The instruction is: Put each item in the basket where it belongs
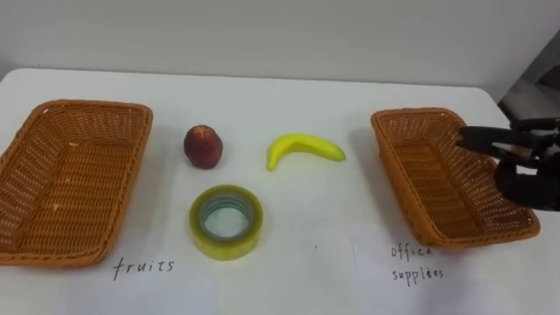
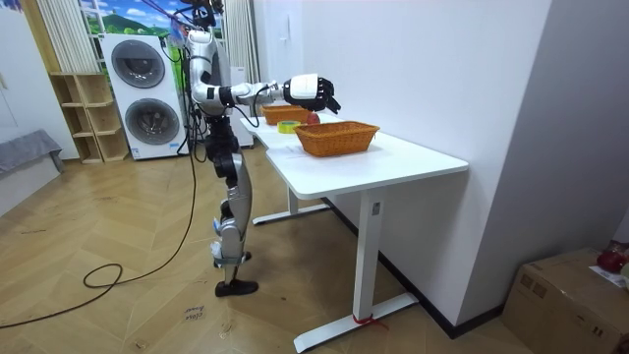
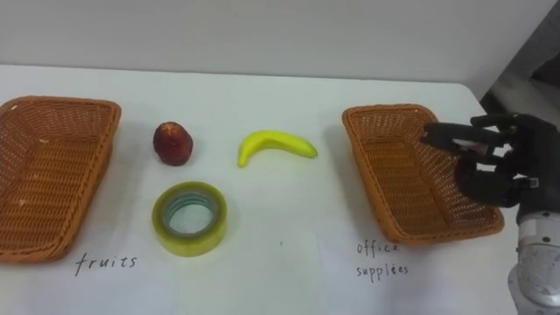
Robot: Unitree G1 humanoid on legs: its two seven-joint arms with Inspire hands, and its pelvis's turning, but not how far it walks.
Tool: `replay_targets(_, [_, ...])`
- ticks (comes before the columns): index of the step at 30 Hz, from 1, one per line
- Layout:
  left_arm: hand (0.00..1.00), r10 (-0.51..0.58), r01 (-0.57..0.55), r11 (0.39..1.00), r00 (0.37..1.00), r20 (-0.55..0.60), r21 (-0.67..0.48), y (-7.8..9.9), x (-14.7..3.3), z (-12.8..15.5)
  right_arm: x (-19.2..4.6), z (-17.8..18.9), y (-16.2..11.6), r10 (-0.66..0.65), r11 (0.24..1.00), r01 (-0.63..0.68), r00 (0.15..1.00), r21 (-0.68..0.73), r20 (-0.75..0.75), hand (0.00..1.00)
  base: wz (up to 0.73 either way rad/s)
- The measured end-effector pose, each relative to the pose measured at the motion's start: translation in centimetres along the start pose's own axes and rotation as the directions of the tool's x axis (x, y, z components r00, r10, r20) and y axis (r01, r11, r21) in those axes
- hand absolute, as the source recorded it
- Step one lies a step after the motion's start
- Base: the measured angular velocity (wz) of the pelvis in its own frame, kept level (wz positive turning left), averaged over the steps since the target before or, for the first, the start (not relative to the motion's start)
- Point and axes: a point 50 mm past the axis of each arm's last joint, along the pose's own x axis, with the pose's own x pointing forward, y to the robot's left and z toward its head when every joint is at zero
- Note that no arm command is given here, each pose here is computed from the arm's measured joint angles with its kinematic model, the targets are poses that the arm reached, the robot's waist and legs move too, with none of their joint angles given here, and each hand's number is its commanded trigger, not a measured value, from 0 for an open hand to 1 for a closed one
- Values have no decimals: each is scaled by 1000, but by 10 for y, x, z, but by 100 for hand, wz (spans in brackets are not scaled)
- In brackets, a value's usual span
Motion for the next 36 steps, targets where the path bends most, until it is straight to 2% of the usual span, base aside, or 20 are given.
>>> replay_targets(15, [0, 1, -1, 1000, 1000, -4, 1, 0, 0, -1, -1, -6, 3, 20, 999, -21, 999, -27, -26, 100, 0])
replay_targets(16, [0, 1, -1, 1000, 1000, -4, 1, 0, 0, -1, -1, -7, 3, 28, 999, -29, 999, -29, -29, 91, 0])
replay_targets(17, [0, 1, -1, 1000, 1000, -4, 1, 0, 0, -1, -1, -7, 4, 33, 999, -34, 999, -30, -30, 46, 0])
replay_targets(18, [0, 1, -1, 1000, 1000, -7, 2, 0, 0, -1, -1, -7, 6, 46, 998, -48, 998, -34, -32, 11, 0])
replay_targets(19, [0, 2, -2, 1000, 1000, -8, 2, 0, 0, -1, -1, -8, 7, 62, 997, -63, 997, -37, -34, 0, 0])
replay_targets(25, [0, 5, -5, 1000, 1000, 2, 1, 1, 0, 3, -2, -7, 16, 115, 991, -118, 993, -65, -39, 0, 0])
replay_targets(36, [0, 33, -33, 999, 998, 57, -9, 4, 1, 18, -2, -7, 16, 119, 991, -121, 992, -65, -38, 0, 0])
